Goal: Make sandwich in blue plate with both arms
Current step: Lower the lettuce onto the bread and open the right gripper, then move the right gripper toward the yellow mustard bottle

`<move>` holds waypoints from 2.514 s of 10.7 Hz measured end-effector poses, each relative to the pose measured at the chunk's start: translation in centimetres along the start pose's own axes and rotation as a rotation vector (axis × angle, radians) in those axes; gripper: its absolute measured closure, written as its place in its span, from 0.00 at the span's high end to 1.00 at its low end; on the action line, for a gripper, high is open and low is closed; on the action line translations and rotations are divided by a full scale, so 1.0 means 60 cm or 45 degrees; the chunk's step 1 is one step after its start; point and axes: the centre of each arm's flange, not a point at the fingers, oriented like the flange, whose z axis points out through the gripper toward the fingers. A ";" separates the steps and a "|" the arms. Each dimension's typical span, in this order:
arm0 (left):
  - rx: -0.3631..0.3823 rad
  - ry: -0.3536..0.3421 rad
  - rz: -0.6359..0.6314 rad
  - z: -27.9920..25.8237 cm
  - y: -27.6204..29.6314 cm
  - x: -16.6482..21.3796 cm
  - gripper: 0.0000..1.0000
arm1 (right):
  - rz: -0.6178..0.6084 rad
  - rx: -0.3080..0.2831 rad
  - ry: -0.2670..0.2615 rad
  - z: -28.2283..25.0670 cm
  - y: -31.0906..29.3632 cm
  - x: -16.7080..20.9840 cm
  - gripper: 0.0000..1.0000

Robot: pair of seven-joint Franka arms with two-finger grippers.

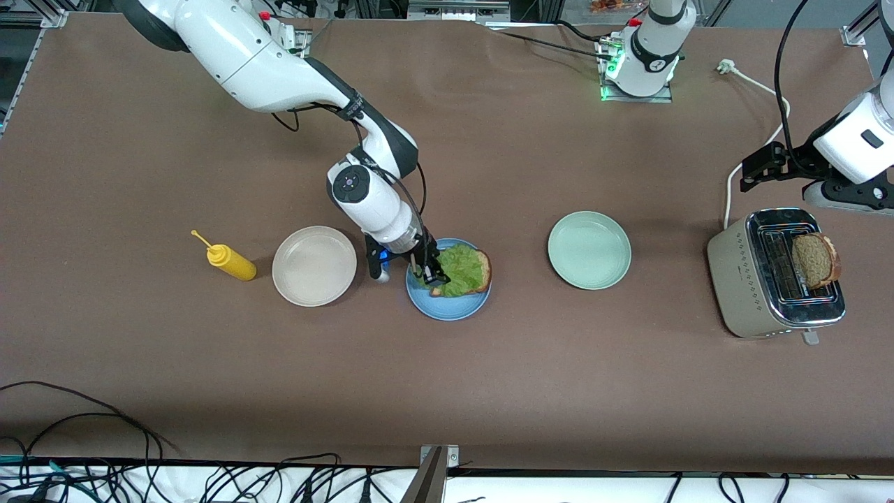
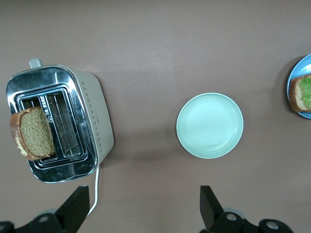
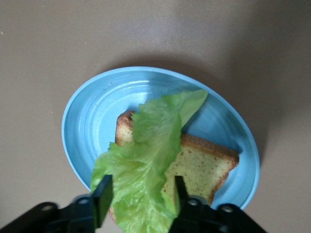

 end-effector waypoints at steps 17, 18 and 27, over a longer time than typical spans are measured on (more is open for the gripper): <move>0.000 -0.001 -0.005 0.000 -0.004 0.000 1.00 | 0.039 0.055 0.071 -0.144 -0.111 0.025 1.00; 0.000 -0.001 -0.006 0.000 -0.004 0.000 1.00 | 0.076 0.058 0.119 -0.194 -0.141 0.067 1.00; 0.000 0.000 -0.013 0.001 -0.009 -0.001 1.00 | 0.218 -0.024 0.375 -0.364 -0.184 0.288 1.00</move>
